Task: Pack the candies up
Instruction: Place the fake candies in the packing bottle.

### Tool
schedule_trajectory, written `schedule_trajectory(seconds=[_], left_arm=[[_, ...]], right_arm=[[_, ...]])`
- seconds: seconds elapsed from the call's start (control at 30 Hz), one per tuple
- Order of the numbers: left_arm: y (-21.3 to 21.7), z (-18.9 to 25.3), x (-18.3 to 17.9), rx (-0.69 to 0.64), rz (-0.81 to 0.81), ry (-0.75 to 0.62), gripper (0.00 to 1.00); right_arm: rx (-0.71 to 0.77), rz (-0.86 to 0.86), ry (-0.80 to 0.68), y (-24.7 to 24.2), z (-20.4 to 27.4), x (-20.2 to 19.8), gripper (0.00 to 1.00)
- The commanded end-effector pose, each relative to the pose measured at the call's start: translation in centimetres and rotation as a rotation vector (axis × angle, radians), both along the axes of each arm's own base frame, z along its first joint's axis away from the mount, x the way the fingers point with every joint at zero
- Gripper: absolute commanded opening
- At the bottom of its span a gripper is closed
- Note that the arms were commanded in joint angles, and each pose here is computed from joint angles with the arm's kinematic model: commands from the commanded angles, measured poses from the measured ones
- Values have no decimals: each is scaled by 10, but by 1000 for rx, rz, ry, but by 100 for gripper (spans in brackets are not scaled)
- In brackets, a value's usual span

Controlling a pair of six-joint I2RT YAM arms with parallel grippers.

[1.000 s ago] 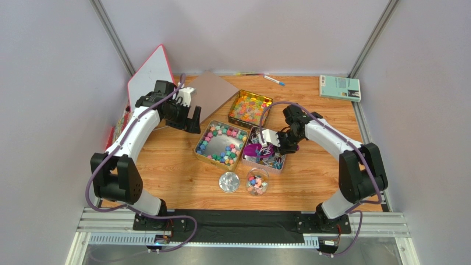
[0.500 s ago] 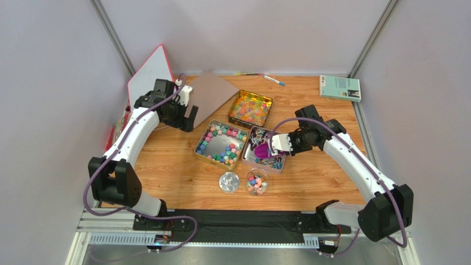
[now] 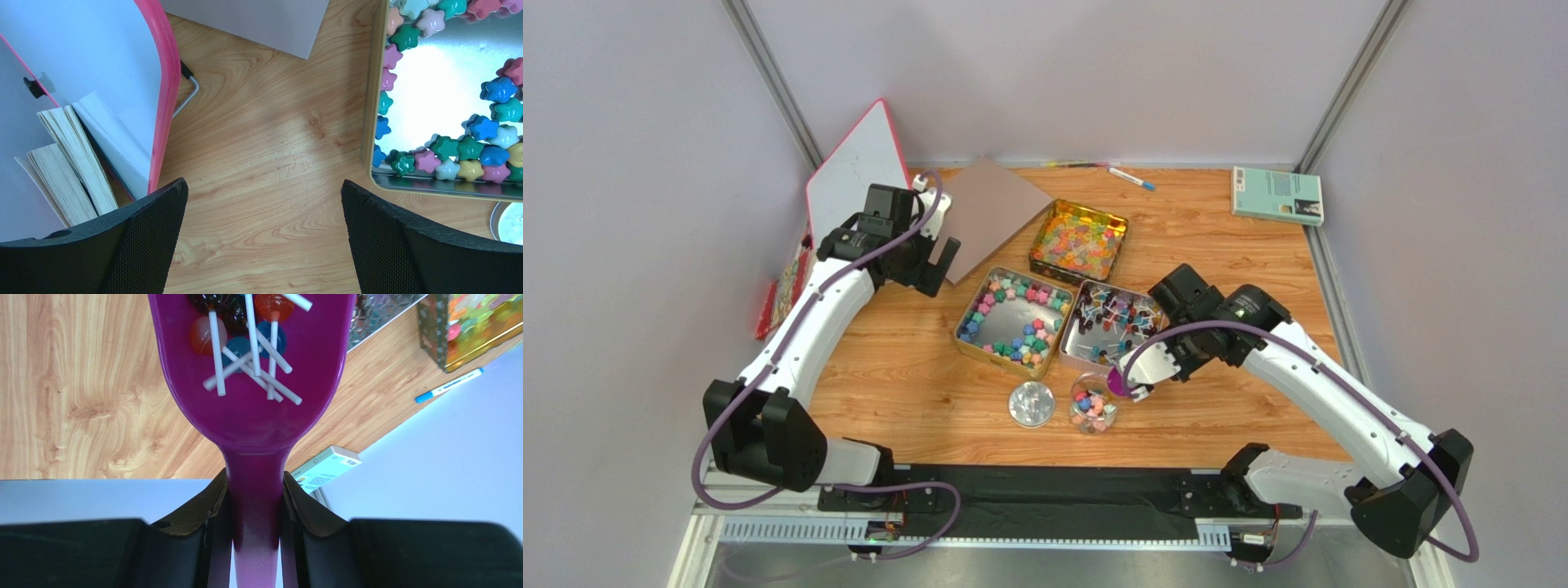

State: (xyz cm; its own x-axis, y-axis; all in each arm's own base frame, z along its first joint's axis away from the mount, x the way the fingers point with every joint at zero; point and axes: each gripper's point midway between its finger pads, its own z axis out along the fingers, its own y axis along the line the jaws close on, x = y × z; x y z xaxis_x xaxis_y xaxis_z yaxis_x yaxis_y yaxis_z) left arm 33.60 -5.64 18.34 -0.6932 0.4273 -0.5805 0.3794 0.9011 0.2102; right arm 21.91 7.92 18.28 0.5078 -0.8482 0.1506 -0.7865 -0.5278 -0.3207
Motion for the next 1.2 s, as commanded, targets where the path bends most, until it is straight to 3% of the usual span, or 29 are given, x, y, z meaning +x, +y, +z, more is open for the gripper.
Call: schedule_trajectory(seconds=[0.0, 0.43, 0.83, 0.93, 1.0, 1.03, 1.13, 1.17], left_arm=[[2, 20, -3, -15, 8, -77, 99], [10, 32, -15, 6, 15, -119, 99], [-10, 69, -13, -122, -12, -184, 100], [-33, 82, -16, -251, -49, -177, 99], [-56, 90, -24, -371, -112, -152, 99], [-81, 96, -36, -496, -200, -106, 99], [-125, 115, -66, -748, -390, 8, 90], [-132, 113, -70, -795, -408, 54, 82]], right_arm=[[-94, -45, -94, 0, 20, 11, 0], [-275, 8, -156, 22, 35, 6, 0], [-407, 42, -208, 19, 48, -2, 0], [-366, 17, -213, 26, 59, 0, 0], [-193, -51, -189, 46, 73, -2, 0], [-145, -91, -162, 54, 74, 1, 0], [115, -250, -69, 82, 81, 2, 0], [179, -293, -53, 89, 82, 3, 0]])
